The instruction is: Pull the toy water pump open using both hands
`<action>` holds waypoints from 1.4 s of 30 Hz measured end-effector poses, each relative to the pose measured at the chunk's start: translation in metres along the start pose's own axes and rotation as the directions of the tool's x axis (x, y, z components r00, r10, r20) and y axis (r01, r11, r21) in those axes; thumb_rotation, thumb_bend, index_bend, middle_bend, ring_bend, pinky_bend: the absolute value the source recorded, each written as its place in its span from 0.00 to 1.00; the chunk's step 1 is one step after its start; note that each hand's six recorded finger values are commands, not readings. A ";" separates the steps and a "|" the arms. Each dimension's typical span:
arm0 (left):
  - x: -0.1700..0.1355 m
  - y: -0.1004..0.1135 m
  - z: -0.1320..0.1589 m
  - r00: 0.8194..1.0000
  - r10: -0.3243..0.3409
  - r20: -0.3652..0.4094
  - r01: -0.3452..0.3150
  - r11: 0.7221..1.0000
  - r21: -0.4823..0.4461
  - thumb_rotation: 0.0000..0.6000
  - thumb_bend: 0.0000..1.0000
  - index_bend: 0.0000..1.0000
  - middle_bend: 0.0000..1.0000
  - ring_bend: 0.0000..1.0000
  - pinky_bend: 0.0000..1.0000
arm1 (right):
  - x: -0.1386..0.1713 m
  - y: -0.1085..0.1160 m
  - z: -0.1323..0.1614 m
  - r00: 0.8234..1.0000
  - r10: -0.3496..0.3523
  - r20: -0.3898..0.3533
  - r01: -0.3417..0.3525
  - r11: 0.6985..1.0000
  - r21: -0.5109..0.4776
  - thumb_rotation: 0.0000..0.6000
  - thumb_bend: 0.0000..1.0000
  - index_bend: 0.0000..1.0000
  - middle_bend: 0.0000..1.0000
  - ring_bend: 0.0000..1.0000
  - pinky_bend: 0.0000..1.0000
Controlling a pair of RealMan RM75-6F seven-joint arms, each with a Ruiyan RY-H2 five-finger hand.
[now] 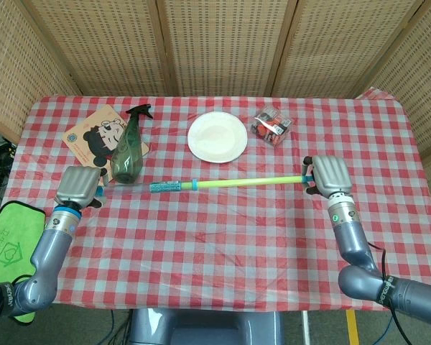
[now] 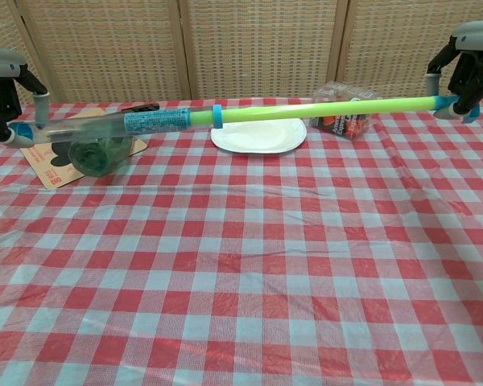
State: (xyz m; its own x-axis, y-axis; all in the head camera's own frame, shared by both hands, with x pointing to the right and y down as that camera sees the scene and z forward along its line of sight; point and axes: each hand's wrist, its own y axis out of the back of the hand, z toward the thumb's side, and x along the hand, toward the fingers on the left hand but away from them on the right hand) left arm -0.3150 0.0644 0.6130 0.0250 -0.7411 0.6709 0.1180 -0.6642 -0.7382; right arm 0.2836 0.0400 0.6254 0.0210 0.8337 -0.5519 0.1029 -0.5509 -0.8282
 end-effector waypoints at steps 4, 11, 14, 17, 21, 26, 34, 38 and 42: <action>0.000 0.001 0.002 1.000 0.002 0.003 -0.002 1.000 0.001 1.00 0.39 0.61 0.86 0.78 0.68 | 0.000 0.000 -0.002 1.000 -0.001 0.004 0.001 1.000 0.000 1.00 0.51 0.82 1.00 1.00 0.74; 0.000 0.001 0.001 1.000 0.004 -0.001 -0.004 1.000 0.006 1.00 0.39 0.61 0.86 0.78 0.68 | -0.001 0.002 -0.009 1.000 -0.004 0.016 0.004 1.000 0.000 1.00 0.51 0.82 1.00 1.00 0.74; 0.000 0.000 0.001 1.000 0.001 -0.002 -0.001 1.000 0.007 1.00 0.39 0.61 0.86 0.78 0.68 | -0.002 0.001 -0.011 1.000 -0.003 0.022 0.003 1.000 0.001 1.00 0.51 0.82 1.00 1.00 0.74; 0.000 -0.001 0.001 1.000 0.001 0.000 -0.001 1.000 0.010 1.00 0.39 0.61 0.86 0.78 0.68 | -0.002 0.001 -0.013 1.000 -0.003 0.027 0.003 1.000 0.002 1.00 0.51 0.82 1.00 1.00 0.74; 0.000 -0.001 0.003 1.000 0.003 0.003 -0.003 1.000 0.013 1.00 0.39 0.59 0.84 0.77 0.67 | -0.002 0.001 -0.014 1.000 -0.004 0.029 0.004 1.000 0.003 1.00 0.51 0.82 1.00 1.00 0.74; -0.001 -0.001 0.006 1.000 -0.008 0.018 0.008 0.999 0.039 1.00 0.36 0.33 0.46 0.48 0.47 | 0.000 -0.001 -0.014 1.000 0.007 0.019 -0.008 1.000 0.020 1.00 0.43 0.67 0.88 0.85 0.62; -0.004 -0.005 0.006 0.998 -0.054 0.024 0.052 0.996 0.066 1.00 0.19 0.00 0.00 0.00 0.00 | 0.005 -0.013 -0.022 0.996 0.086 0.030 -0.088 0.994 0.062 1.00 0.23 0.08 0.03 0.02 0.03; -0.006 -0.005 0.006 0.998 -0.062 0.031 0.060 0.997 0.049 1.00 0.19 0.00 0.00 0.00 0.00 | 0.006 -0.018 -0.025 0.992 0.119 0.044 -0.122 0.990 0.075 1.00 0.20 0.00 0.00 0.00 0.00; -0.008 -0.005 0.005 0.998 -0.055 0.043 0.053 0.998 0.026 1.00 0.19 0.00 0.00 0.00 0.00 | 0.007 -0.018 -0.025 0.992 0.114 0.045 -0.118 0.990 0.081 1.00 0.20 0.00 0.00 0.00 0.00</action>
State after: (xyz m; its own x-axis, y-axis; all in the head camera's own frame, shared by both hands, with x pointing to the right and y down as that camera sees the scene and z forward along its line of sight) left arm -0.3104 0.0744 0.6112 0.0615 -0.6989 0.7126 0.1451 -0.7001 -0.6991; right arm 0.3071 0.0570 0.6390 -0.0121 0.7627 -0.6467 0.0188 -0.6464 -0.7628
